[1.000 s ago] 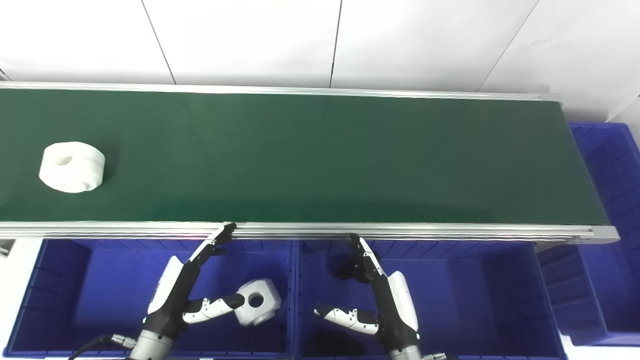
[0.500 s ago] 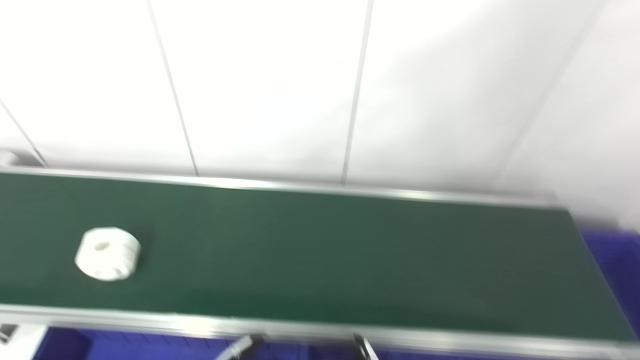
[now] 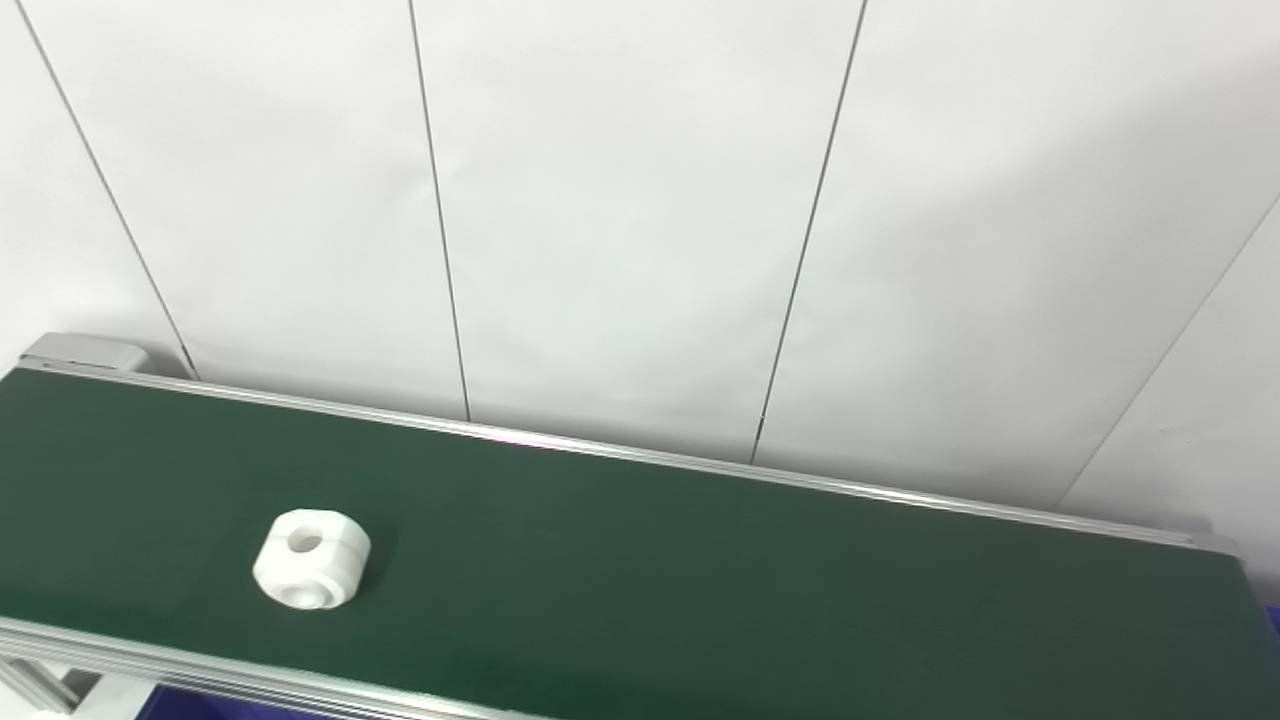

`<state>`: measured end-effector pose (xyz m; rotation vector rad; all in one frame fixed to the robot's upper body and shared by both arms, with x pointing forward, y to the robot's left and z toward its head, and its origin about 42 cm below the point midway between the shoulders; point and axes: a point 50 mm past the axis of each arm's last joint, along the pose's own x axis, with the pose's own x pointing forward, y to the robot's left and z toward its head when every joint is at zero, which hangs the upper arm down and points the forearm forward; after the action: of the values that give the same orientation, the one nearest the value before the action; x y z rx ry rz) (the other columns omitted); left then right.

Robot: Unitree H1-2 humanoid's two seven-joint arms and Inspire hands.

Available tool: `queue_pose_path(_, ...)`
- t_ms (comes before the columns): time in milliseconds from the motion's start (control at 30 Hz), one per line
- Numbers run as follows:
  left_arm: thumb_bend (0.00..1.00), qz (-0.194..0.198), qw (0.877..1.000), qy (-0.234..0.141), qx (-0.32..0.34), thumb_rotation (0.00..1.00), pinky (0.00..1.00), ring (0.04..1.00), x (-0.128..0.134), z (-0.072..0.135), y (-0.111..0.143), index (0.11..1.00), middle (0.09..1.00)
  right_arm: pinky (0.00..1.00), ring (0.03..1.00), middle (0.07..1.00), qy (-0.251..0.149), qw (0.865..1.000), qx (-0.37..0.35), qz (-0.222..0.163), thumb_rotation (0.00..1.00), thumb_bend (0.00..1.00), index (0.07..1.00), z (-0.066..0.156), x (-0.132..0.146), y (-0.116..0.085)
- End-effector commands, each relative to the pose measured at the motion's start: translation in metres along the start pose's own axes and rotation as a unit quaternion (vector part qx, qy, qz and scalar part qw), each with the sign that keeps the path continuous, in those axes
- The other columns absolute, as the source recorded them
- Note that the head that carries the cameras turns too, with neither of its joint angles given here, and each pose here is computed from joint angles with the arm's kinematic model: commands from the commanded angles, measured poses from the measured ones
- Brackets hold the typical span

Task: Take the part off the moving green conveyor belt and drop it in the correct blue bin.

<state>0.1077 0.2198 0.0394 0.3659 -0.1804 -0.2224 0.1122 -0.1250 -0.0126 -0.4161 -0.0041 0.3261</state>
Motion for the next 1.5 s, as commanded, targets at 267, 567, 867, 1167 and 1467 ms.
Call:
queue_pose_path(267, 0.72, 0.036, 0.986, -0.149, 0.068, 0.84, 0.68, 0.774, 0.06, 0.055, 0.078, 0.802, 0.813, 0.77, 0.822, 0.878, -0.037, 0.999, 0.032, -0.006, 0.5, 0.91, 0.982, 0.014, 0.0, 0.021)
queue_pose_path(567, 0.82, 0.053, 0.977, -0.119, 0.168, 0.64, 0.75, 0.837, 0.091, 0.068, 0.13, 0.873, 0.876, 0.79, 0.831, 0.897, -0.047, 0.998, 0.04, -0.003, 0.48, 0.9, 0.999, 0.018, -0.001, 0.013)
queue_pose_path(867, 0.7, 0.061, 0.966, -0.044, 0.249, 0.49, 0.86, 0.922, 0.124, 0.069, 0.176, 0.961, 0.96, 0.83, 0.849, 0.909, -0.055, 0.998, 0.042, -0.01, 0.47, 0.9, 1.0, 0.022, -0.002, 0.007)
queue_pose_path(1167, 0.75, 0.041, 0.945, 0.077, 0.314, 0.35, 0.88, 0.956, 0.147, 0.055, 0.212, 0.98, 0.972, 0.9, 0.871, 0.924, -0.061, 0.997, 0.041, -0.01, 0.48, 0.89, 1.0, 0.023, -0.003, 0.002)
queue_pose_path(1467, 0.83, -0.002, 0.915, 0.14, 0.378, 0.26, 0.9, 0.937, 0.171, 0.036, 0.223, 0.97, 0.952, 0.94, 0.886, 0.93, -0.063, 0.997, 0.041, -0.012, 0.49, 0.89, 1.0, 0.023, -0.003, -0.002)
